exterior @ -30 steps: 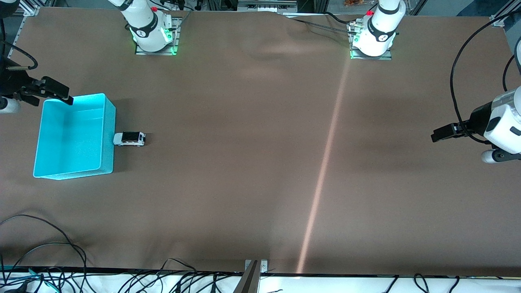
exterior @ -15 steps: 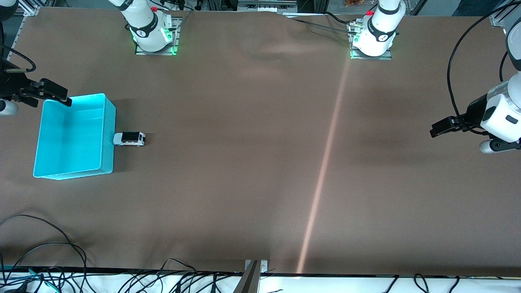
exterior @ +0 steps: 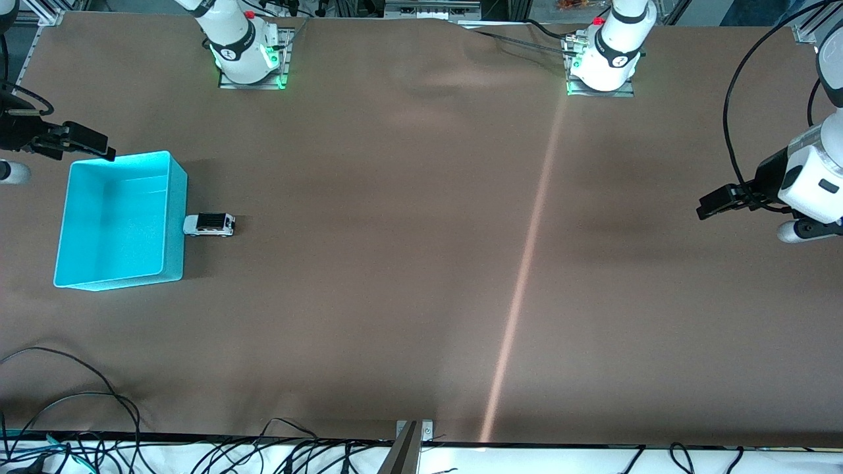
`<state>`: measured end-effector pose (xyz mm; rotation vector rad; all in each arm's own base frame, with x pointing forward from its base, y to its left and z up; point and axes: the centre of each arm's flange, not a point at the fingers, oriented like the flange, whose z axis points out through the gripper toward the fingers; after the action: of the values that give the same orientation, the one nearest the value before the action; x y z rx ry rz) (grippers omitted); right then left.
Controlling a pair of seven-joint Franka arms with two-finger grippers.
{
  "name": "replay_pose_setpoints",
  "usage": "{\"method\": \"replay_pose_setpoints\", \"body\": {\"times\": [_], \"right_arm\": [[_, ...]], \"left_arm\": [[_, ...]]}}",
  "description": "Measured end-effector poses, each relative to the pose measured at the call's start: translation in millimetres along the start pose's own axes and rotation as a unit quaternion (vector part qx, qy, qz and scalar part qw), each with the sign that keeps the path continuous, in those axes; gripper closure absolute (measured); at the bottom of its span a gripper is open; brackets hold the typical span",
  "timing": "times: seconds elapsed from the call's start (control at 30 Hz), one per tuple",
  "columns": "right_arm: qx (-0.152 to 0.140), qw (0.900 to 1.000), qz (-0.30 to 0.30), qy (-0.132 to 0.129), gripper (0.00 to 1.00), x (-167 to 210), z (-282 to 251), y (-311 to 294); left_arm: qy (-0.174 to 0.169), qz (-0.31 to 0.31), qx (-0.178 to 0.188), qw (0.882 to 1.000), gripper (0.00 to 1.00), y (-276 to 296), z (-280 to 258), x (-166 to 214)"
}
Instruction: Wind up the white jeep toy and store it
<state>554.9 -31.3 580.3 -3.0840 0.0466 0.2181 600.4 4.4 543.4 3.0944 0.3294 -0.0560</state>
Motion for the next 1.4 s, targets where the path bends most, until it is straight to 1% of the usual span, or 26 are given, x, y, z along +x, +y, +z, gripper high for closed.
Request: {"method": "replay_pose_setpoints", "body": {"times": [0.67, 0.83, 0.97, 1.17, 1.27, 1.4], "right_arm": [[-0.001, 1.0, 0.005, -0.008, 0.0, 4.4, 8.8, -2.5], [0.0, 0.998, 0.057, 0.007, 0.0, 13.3, 26.5, -8.9], [0.0, 0.995, 0.095, 0.022, 0.0, 21.0, 54.1, -30.7], [0.002, 0.989, 0.147, 0.032, 0.0, 24.7, 95.3, -60.3], [0.002, 0.983, 0.18, 0.033, 0.0, 24.0, 113.6, -64.2], [-0.001, 0.976, 0.217, 0.018, 0.0, 18.6, 142.2, -63.2]], "left_arm": [[0.0, 0.0, 0.0, 1.0, 0.0, -0.2, 0.0, 0.1], [0.0, 0.0, 0.0, 1.0, 0.0, -0.1, 0.0, 0.1], [0.0, 0.0, 0.0, 1.0, 0.0, -0.2, 0.0, 0.1], [0.0, 0.0, 0.0, 1.0, 0.0, -0.1, 0.0, 0.1], [0.0, 0.0, 0.0, 1.0, 0.0, -0.1, 0.0, 0.1], [0.0, 0.0, 0.0, 1.0, 0.0, -0.1, 0.0, 0.1]]}}
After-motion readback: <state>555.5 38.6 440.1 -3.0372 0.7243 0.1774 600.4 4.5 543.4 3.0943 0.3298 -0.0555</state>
